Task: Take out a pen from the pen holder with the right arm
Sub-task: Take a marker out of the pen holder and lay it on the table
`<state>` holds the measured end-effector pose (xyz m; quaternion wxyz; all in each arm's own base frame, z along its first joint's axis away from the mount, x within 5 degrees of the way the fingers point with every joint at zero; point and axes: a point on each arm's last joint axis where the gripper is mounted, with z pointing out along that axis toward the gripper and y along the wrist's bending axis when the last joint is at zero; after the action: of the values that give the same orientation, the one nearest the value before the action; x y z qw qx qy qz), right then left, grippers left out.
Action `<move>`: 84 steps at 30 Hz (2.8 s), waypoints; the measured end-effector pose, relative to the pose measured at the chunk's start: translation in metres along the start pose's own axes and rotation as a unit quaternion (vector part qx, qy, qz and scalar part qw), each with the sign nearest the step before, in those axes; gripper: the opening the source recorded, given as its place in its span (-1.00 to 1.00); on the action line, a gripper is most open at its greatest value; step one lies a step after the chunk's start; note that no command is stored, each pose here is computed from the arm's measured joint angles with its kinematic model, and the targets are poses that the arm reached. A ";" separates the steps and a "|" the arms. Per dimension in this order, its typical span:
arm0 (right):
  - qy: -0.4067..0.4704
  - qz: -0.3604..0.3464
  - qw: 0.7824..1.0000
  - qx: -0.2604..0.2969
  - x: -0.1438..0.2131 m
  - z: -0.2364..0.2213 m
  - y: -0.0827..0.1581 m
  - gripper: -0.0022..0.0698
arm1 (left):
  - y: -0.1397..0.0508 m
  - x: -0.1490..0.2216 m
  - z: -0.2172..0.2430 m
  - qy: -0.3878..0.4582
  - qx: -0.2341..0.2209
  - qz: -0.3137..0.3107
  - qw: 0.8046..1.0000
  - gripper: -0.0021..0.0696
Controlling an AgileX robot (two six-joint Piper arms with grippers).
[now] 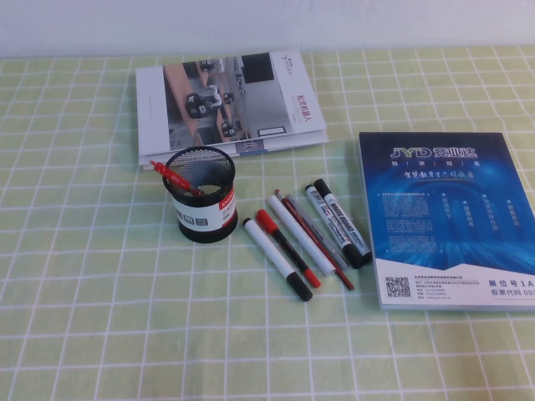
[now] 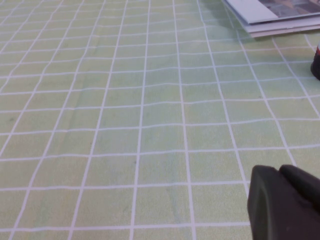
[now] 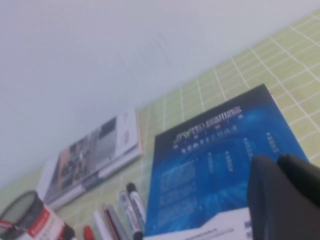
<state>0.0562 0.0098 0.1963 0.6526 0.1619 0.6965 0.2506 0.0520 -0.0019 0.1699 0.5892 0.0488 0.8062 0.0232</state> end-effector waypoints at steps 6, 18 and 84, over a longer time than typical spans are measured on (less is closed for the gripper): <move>-0.011 0.027 1.000 -0.003 -0.002 0.000 0.000 -0.97 | 0.000 0.000 0.000 0.000 0.000 0.000 1.000 -0.96; 0.088 0.017 0.996 -0.009 -0.010 0.001 0.019 -0.97 | 0.000 0.000 0.000 0.000 0.000 0.000 1.000 -0.96; 0.144 -0.371 0.846 -0.356 0.124 0.255 0.272 0.13 | 0.000 0.000 0.000 0.000 0.000 0.000 1.000 -0.96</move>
<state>0.2691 0.3368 0.2404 0.6019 -0.3899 0.6538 0.2415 0.0520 -0.0019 0.1699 0.5892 0.0488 0.8062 0.0232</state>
